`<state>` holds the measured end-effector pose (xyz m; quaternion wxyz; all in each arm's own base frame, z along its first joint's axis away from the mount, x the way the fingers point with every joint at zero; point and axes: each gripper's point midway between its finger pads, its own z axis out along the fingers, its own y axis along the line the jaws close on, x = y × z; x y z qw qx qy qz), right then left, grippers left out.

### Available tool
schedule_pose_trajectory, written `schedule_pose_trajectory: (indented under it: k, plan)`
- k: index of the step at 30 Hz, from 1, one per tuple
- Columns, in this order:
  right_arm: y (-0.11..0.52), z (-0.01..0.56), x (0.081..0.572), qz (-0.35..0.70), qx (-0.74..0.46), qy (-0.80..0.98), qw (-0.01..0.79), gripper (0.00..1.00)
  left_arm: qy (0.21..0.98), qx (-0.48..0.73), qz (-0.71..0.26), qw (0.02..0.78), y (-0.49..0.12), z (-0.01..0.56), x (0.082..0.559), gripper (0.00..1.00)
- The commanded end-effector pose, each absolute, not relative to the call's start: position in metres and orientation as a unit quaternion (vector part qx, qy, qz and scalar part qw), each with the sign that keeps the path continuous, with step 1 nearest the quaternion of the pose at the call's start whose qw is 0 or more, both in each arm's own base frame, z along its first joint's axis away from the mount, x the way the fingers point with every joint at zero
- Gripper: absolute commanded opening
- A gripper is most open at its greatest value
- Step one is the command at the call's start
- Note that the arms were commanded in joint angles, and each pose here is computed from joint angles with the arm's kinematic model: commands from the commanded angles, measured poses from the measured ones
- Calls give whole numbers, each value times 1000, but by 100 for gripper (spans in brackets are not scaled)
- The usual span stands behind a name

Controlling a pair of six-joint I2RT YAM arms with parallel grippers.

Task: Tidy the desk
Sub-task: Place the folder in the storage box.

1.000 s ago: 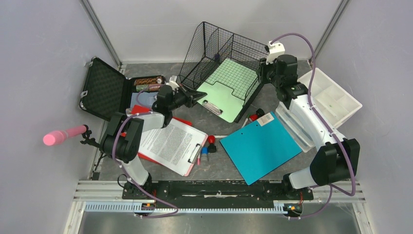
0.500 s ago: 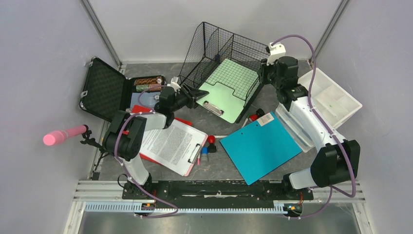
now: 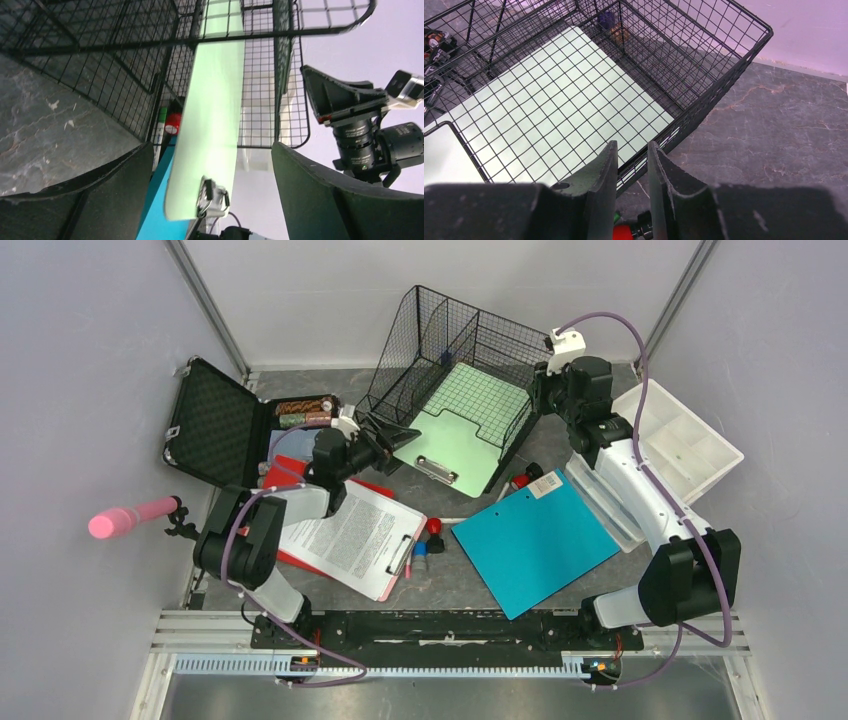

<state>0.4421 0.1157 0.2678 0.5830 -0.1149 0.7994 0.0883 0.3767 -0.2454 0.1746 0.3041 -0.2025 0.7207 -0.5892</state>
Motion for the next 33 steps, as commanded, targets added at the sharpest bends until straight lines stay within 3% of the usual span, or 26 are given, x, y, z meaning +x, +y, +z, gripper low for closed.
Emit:
schedule_pose_trajectory:
  k: [1, 8, 13, 21, 23, 33]
  plan:
    - [151, 227, 417, 146, -172, 826, 516, 31, 727, -155, -587, 320, -248, 178, 356, 92]
    - [152, 224, 418, 145, -173, 828, 514, 31, 744, -129, -581, 303, -266, 167, 331, 81]
    - [152, 225, 418, 145, -174, 827, 515, 31, 736, -124, -596, 296, -279, 175, 337, 62]
    - [154, 221, 418, 150, -178, 828, 511, 31, 708, -128, -635, 281, -296, 193, 348, 18]
    - [155, 217, 416, 153, -180, 829, 508, 30, 702, -131, -642, 278, -299, 195, 353, 12]
    - [158, 208, 412, 161, -183, 830, 501, 28, 669, -176, -669, 272, -305, 194, 372, 2]
